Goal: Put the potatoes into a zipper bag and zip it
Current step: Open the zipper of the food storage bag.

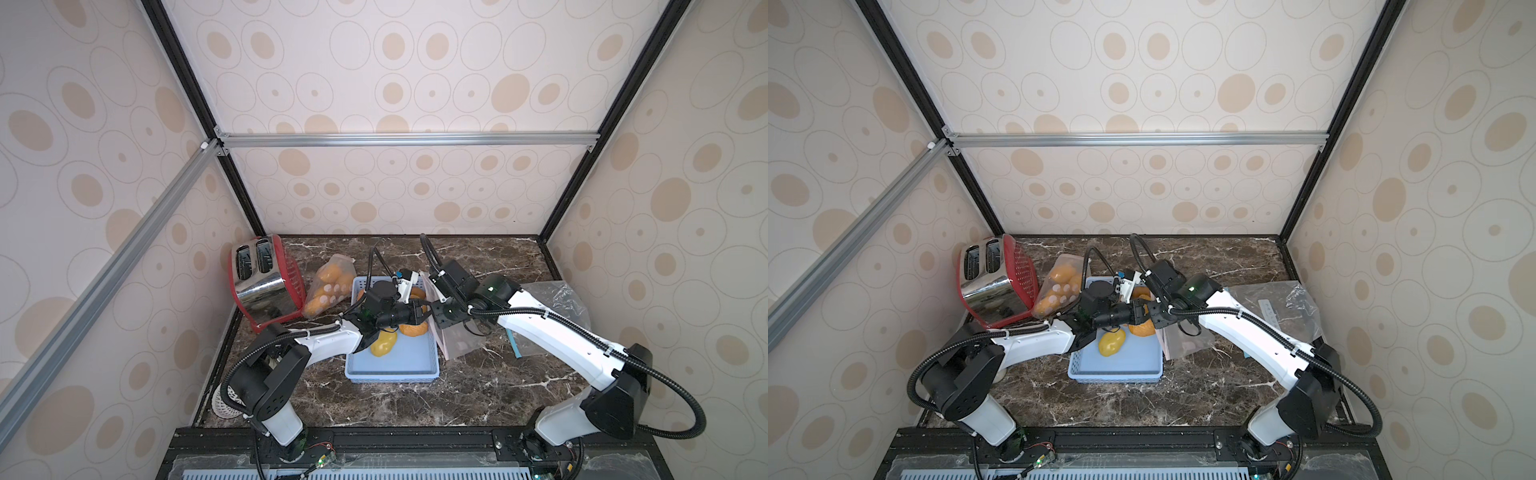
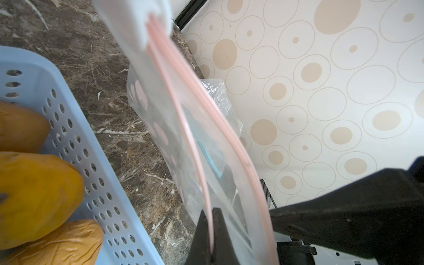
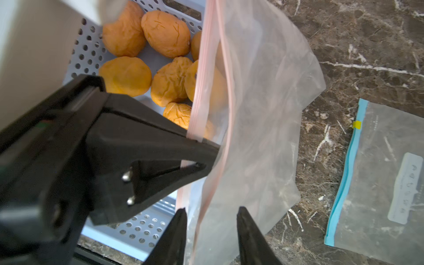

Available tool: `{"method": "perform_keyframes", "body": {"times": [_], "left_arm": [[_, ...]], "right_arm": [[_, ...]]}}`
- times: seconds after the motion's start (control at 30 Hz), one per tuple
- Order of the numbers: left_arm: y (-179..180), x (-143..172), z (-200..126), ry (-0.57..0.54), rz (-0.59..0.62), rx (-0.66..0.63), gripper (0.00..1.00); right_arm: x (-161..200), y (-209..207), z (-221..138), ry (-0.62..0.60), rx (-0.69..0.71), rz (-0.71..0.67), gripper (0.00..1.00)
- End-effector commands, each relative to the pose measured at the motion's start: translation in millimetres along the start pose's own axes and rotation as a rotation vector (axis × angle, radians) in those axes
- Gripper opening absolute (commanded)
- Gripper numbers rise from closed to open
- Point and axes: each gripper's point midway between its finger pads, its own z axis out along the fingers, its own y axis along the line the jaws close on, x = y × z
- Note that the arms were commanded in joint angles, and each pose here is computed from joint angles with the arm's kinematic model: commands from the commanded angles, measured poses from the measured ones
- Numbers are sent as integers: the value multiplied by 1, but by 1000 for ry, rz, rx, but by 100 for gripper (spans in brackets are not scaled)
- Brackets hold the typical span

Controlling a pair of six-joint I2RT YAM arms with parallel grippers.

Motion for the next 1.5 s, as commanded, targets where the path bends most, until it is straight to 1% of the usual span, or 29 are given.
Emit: {"method": "perform_keyframes", "body": {"times": [0.0, 0.1, 0.2, 0.33, 0.4, 0.53, 0.57, 0.6, 0.73, 0.8, 0.93, 1.1, 1.2, 1.27, 1.3, 1.33, 1.37, 1.4, 1.47], "left_arm": [[-22, -16, -4, -37, 53, 35, 0], [-21, -15, -5, -35, 51, 32, 0], [-22, -16, -6, -39, 54, 34, 0], [-21, -15, -6, -35, 53, 27, 0], [-21, -15, -7, -37, 52, 28, 0], [-17, -13, -7, -28, 51, 9, 0], [-15, -12, -7, -20, 54, -9, 0], [-10, -11, -7, -12, 58, -37, 0], [26, -7, -13, 21, 107, -245, 0], [38, -5, -20, 32, 130, -322, 0], [46, 1, -26, 64, 150, -364, 4], [48, 5, -32, 94, 169, -388, 8], [49, 9, -37, 118, 184, -404, 12], [47, 9, -39, 122, 192, -406, 18], [46, 8, -40, 121, 197, -406, 23], [44, 7, -41, 120, 201, -403, 32], [42, 5, -41, 120, 204, -400, 39], [38, 4, -42, 120, 211, -393, 45], [31, -2, -42, 116, 226, -381, 53]], "right_arm": [[3, -16, 0, 19, 118, -32, 27], [2, -16, 4, 19, 130, -35, 26], [2, -15, 9, 25, 137, -40, 29], [1, -14, 14, 20, 139, -36, 29], [0, -10, 16, 17, 117, -37, 24], [-6, -8, 16, -15, 106, -40, 3], [-9, -8, 14, -28, 102, -39, 0], [-11, -8, 12, -36, 97, -37, 0], [-15, -12, -2, -49, 31, 7, 0], [-15, -17, -7, -58, 10, 31, 0], [-14, -24, -11, -65, -7, 60, 0], [-12, -39, -8, -56, 54, 76, 0], [-13, -46, -8, -60, 70, 97, 0], [-15, -45, -8, -65, 65, 100, 0], [-15, -42, -8, -66, 48, 100, 0], [-15, -39, -8, -60, 29, 102, 0], [-15, -36, -7, -57, 17, 102, 0], [-15, -33, -7, -53, 0, 102, 0], [-14, -29, -5, -42, -23, 103, 0]]}}
